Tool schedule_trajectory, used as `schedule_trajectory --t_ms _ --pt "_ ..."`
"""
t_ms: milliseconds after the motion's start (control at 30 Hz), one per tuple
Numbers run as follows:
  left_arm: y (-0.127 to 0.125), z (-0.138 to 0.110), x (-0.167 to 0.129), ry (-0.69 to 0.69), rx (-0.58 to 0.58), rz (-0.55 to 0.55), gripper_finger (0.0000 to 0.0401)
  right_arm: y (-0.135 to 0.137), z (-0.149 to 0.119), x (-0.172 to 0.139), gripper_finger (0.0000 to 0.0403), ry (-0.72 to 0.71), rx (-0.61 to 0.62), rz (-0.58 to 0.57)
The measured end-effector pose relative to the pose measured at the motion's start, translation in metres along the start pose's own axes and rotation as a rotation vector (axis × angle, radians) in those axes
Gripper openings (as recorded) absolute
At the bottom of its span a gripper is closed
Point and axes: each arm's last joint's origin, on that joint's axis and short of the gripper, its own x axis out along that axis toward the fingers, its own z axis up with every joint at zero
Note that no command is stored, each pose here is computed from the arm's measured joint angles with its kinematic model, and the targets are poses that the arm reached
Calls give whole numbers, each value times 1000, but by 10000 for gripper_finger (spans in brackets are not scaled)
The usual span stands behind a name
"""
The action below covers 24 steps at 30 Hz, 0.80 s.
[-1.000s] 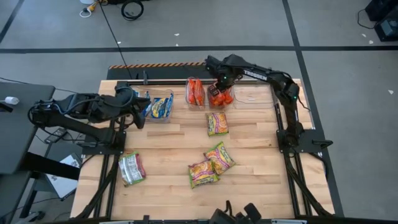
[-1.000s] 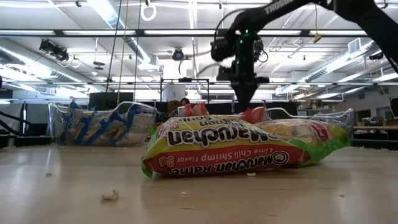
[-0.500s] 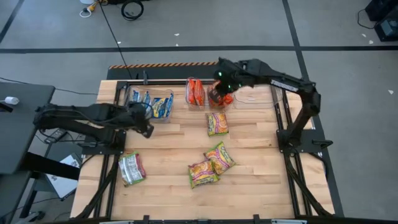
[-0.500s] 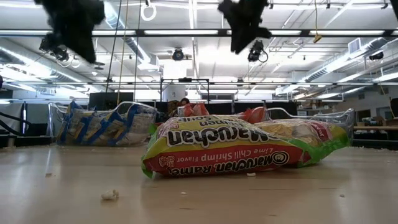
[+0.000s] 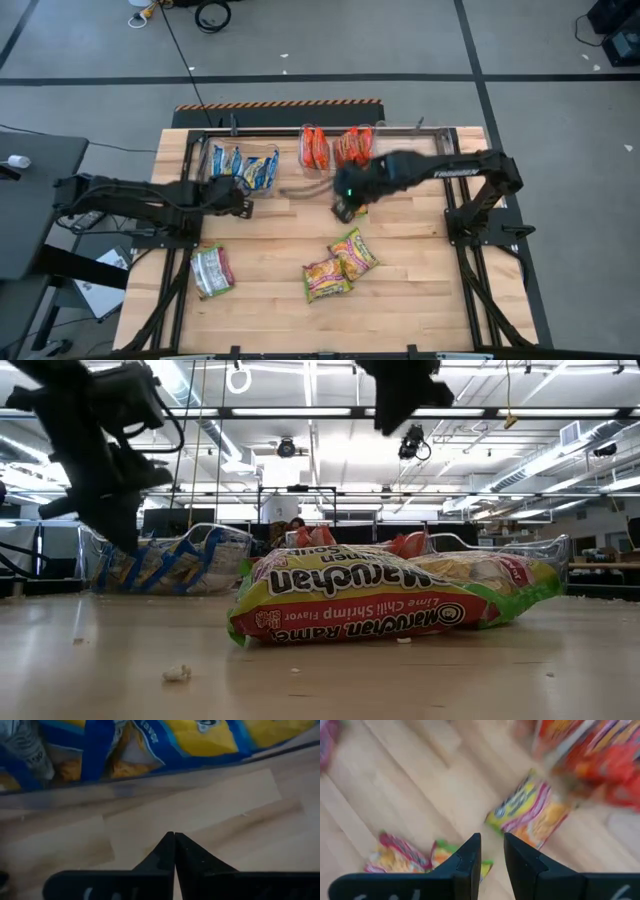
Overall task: Sort Maruchan noodles
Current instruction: Adjust the left transparent bin, then put the green noodle pack into the right transparent bin
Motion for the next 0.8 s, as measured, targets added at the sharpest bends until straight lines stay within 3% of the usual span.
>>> schedule_trajectory --t_ms 200,467,633,800 --pt "11 2 17 -66 22 26 18 10 -36 52 90 97 0 40" --pt "21 31 27 -208 29 75 20 3 -51 88 90 97 -19 66" --pt "23 46 28 -265 -9 38 20 -26 -53 114 90 93 13 -79" --pt "20 44 29 -167 -13 -71 20 -50 -58 145 90 22 29 -139"
